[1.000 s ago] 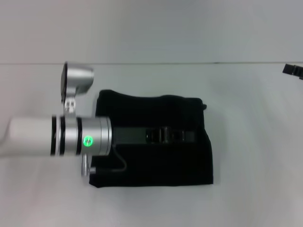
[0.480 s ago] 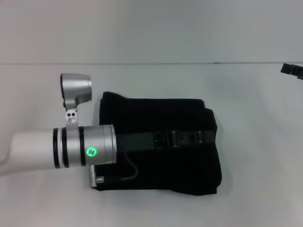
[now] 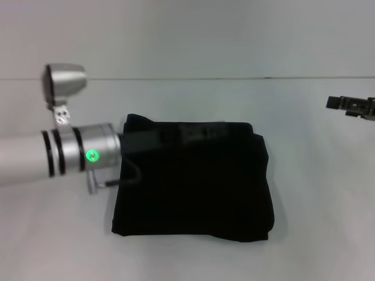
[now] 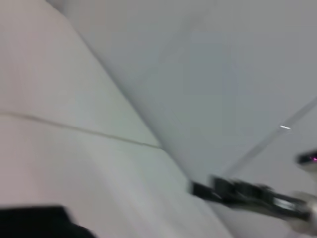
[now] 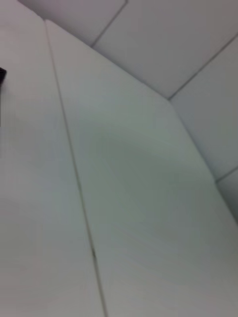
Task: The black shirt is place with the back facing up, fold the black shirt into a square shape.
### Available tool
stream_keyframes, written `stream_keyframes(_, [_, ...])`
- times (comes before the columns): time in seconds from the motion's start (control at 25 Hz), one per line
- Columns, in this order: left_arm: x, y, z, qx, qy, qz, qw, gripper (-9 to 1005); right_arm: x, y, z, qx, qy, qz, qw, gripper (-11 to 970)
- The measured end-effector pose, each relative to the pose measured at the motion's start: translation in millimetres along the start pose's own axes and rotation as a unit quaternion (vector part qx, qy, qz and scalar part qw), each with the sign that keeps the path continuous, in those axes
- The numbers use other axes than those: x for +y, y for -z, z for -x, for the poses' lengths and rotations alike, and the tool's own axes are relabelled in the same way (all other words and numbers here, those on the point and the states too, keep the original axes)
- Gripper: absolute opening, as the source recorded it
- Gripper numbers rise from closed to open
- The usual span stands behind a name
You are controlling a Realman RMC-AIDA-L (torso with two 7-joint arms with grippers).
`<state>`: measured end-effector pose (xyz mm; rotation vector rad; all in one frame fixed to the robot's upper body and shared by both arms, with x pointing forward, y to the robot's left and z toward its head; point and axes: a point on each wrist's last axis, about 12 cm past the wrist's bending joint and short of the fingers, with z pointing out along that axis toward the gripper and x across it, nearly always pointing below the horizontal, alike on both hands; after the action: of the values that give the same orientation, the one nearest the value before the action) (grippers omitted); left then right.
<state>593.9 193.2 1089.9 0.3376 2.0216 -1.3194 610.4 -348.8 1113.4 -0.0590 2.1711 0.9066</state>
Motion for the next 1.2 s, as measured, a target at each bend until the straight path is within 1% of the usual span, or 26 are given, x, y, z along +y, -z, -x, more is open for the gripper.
stream_keyframes(0.04, [3.0,2.5,3.5,-0.004,-0.004,0.013,1.000,726,0.9,-0.6,-0.4,0.002,-0.001,0.002,1.000,866])
stream_keyframes(0.08, [9.9,7.2,9.6,-0.012,-0.004,0.042,0.999,749,1.3,-1.0,-0.6,0.002,-0.002,0.003,1.000,866])
stream_keyframes(0.24, [29.3,20.9,27.2,-0.031,-0.001,0.126,0.992,844,1.8,-1.6,-0.3,0.000,-0.007,0.005,1.000,865])
stream_keyframes(0.4, [41.4,25.5,40.3,-0.034,-0.020,0.196,0.980,939,1.6,-1.9,-0.4,-0.002,-0.008,0.004,1.000,866])
stream_keyframes(0.48, [47.1,24.0,44.8,-0.025,-0.027,0.235,0.971,944,1.6,-2.1,-0.7,-0.002,-0.009,0.004,1.000,866])
stream_keyframes(0.64, [54.7,20.9,46.7,-0.004,-0.027,0.294,0.955,954,1.4,-1.8,-0.3,-0.002,-0.008,0.003,1.000,866])
stream_keyframes(0.84, [56.1,16.6,45.8,-0.001,-0.030,0.312,0.950,951,0.6,-0.9,0.5,-0.004,-0.007,0.000,1.000,865])
stream_keyframes(1.2, [56.0,10.6,40.0,0.013,-0.034,0.313,0.949,951,-0.2,-0.9,1.8,-0.007,-0.006,-0.004,1.000,865])
